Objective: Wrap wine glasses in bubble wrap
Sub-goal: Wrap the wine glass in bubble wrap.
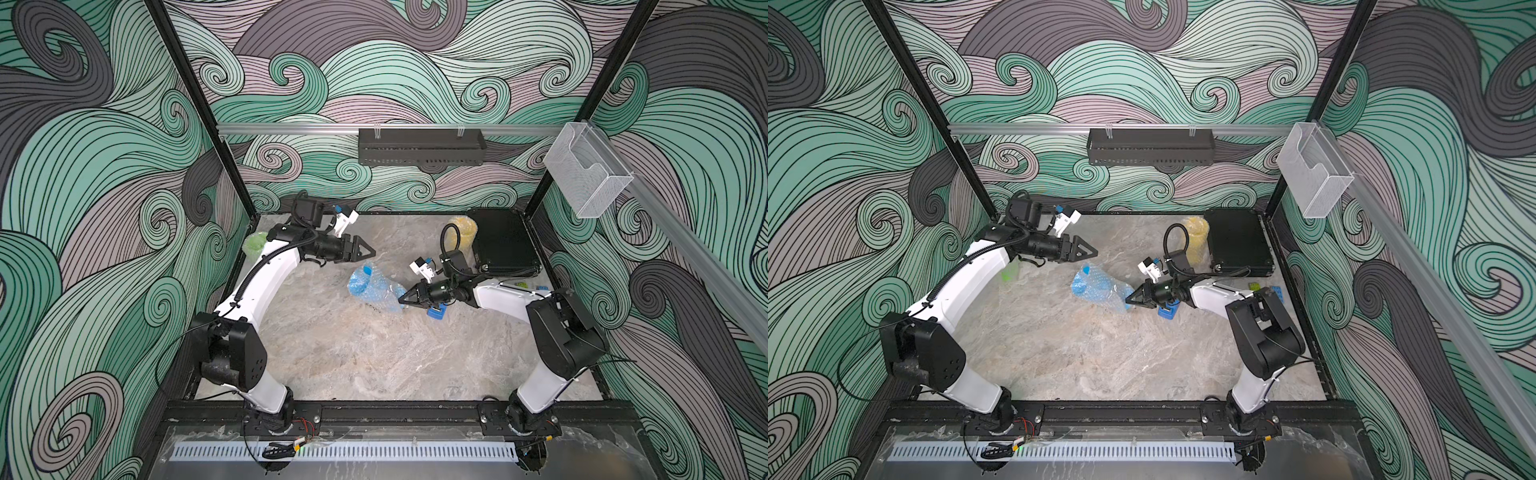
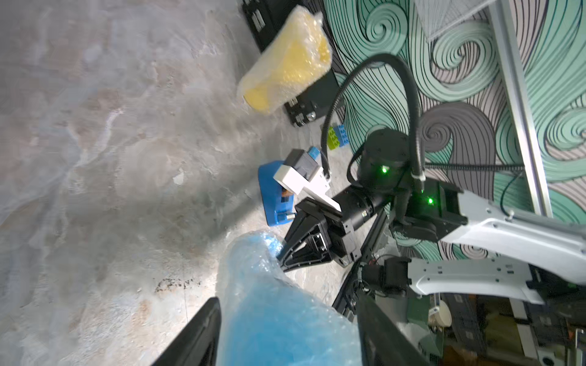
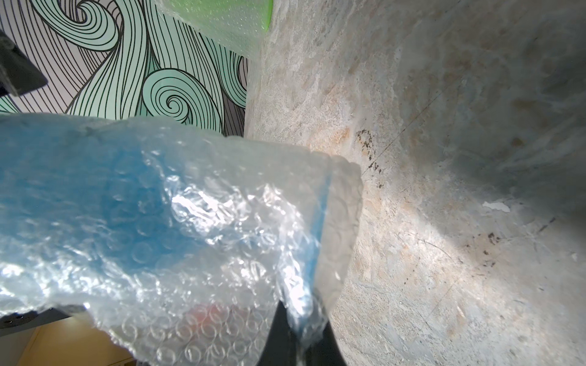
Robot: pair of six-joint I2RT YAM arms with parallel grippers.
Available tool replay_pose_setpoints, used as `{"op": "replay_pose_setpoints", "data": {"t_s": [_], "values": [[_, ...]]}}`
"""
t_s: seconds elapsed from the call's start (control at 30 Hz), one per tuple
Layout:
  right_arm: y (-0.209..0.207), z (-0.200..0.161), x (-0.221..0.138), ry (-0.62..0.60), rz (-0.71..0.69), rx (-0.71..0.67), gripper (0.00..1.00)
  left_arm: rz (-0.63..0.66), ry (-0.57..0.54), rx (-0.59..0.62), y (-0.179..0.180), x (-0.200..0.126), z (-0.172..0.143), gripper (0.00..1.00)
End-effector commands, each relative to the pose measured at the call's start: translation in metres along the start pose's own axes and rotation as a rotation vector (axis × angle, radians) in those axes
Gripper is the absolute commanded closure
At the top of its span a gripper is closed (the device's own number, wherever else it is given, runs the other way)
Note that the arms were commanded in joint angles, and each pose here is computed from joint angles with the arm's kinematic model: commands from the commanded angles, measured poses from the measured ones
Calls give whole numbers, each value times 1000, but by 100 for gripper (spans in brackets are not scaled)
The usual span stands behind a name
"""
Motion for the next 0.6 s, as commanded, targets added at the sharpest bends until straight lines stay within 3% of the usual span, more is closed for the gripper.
{"op": "replay_pose_setpoints", "data": {"t_s": [0.0,0.27,0.57], "values": [[7,8,-5,-18,-2,-33,100,-24,3,87,-22,-15,-19,37],[8,8,-6,-20,2,-33,100,70,12,144,-8,-22,-51,47],[21,9,-10,-26,27,-58,100,164,108,150,23,1,-70,55]]}}
Point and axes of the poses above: each gripper's point midway between its finger pads, its own x axis out along the fingers, its own y axis along the line the jaws close on, z = x × y, the point moved 1 cm from there along -x, back along the fingers, and after that the axes turned 2 degrees about -x, right-handed, at the moved point
